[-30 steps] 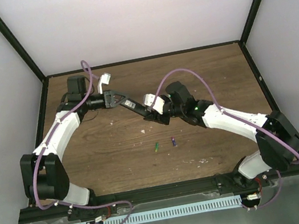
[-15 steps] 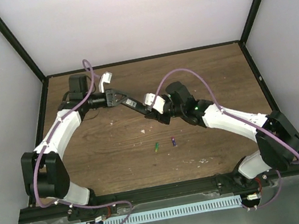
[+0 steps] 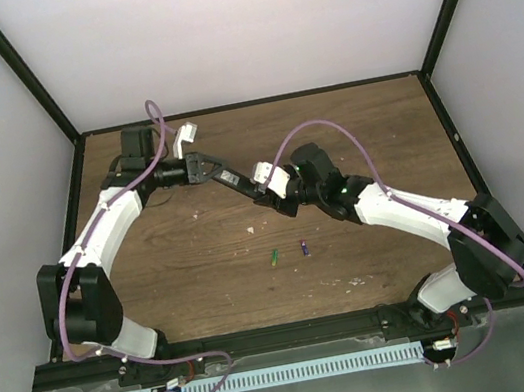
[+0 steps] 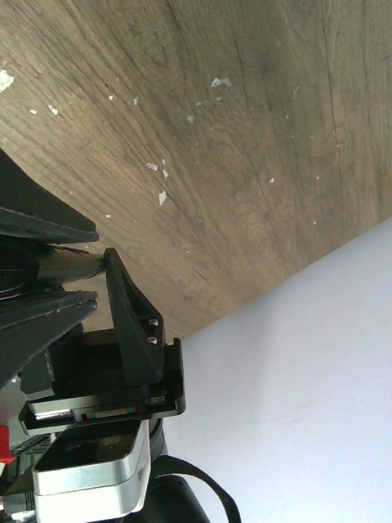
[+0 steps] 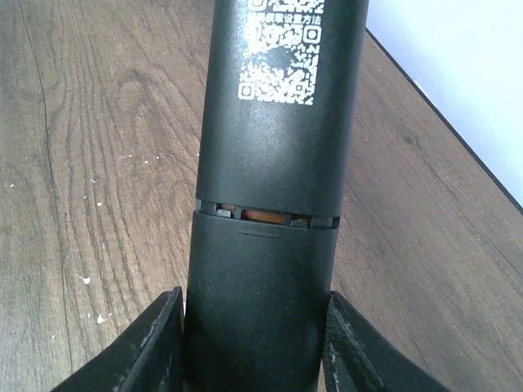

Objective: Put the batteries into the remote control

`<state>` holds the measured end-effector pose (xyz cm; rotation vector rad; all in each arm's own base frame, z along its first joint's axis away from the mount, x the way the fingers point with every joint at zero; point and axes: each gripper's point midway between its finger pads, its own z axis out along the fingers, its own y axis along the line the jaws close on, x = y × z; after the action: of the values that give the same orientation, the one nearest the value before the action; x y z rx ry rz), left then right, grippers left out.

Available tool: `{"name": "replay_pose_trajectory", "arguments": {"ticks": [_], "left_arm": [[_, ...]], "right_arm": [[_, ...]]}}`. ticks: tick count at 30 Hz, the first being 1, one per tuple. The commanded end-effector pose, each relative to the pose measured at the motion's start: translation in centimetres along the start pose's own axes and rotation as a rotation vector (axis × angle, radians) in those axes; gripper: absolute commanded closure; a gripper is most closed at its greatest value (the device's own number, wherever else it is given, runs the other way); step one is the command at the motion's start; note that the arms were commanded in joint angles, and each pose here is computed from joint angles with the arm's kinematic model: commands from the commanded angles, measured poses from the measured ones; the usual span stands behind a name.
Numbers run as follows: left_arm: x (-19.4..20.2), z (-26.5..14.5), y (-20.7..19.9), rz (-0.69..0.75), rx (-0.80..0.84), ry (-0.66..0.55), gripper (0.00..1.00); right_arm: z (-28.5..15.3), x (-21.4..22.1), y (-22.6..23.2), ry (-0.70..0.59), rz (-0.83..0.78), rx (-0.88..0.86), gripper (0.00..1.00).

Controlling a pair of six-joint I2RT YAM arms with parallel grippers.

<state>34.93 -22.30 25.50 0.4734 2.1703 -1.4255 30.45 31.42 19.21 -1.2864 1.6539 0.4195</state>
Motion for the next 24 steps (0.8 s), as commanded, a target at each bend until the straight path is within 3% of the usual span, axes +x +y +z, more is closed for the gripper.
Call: {"name": "replay_pose_trajectory", "arguments": {"ticks": [1,24], "left_arm": [[-2.2,-1.1,-1.0,0.065,0.0,-0.05,1.0],[-2.9,-1.7,0.3,0.075,-0.075,-0.071,1.0]], "right_arm": [[0.1,3.7,1.2,0.121,0.02,-0.03,0.64],[0.3,7.1,2.0,0.239,0.055,-0.063,0.62]]}}
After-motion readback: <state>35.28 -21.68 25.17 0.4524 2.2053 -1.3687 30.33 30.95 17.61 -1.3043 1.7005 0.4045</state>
